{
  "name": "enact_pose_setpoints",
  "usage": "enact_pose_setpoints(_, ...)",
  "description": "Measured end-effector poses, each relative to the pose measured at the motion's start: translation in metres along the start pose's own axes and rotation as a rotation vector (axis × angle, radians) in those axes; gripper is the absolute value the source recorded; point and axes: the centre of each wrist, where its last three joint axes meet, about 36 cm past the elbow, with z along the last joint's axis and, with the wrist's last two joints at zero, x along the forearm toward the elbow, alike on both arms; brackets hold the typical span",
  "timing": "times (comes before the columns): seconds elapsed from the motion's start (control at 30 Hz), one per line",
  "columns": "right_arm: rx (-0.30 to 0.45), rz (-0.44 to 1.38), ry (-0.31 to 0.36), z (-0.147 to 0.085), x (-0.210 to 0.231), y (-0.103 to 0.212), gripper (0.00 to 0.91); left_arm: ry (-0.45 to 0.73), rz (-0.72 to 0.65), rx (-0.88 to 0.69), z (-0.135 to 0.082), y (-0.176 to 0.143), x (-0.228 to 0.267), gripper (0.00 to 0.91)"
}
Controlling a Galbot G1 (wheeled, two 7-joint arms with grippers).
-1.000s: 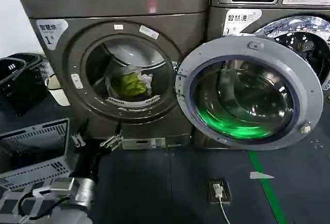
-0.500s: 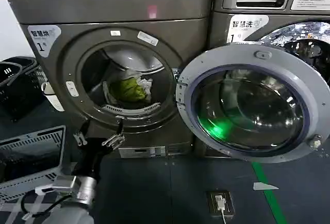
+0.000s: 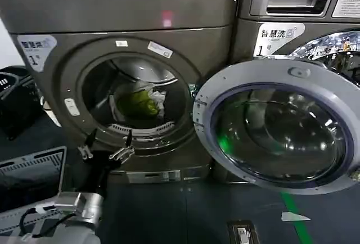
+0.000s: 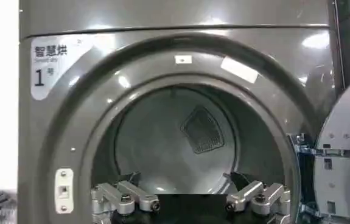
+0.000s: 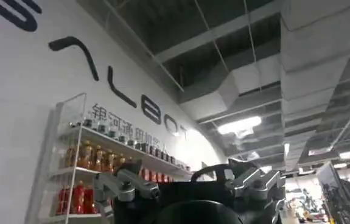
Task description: Grasp the clothes from the dryer.
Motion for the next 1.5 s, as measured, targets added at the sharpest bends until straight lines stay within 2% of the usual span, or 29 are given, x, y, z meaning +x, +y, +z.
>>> enact_pose_setpoints(0.47,-0.008,-0.011,0.002,0.0059,0.0,0.0055,0.907,-0.001,-0.006,0.006,0.0001,-0.0005,-0.0003,0.907)
enact_pose_setpoints(1.5,0.003,0.001,-0.016,0.0033,0.0006,0.0028,0.907,-0.002,0.0,-0.002,-0.0009,0.0005,0.001,0.907)
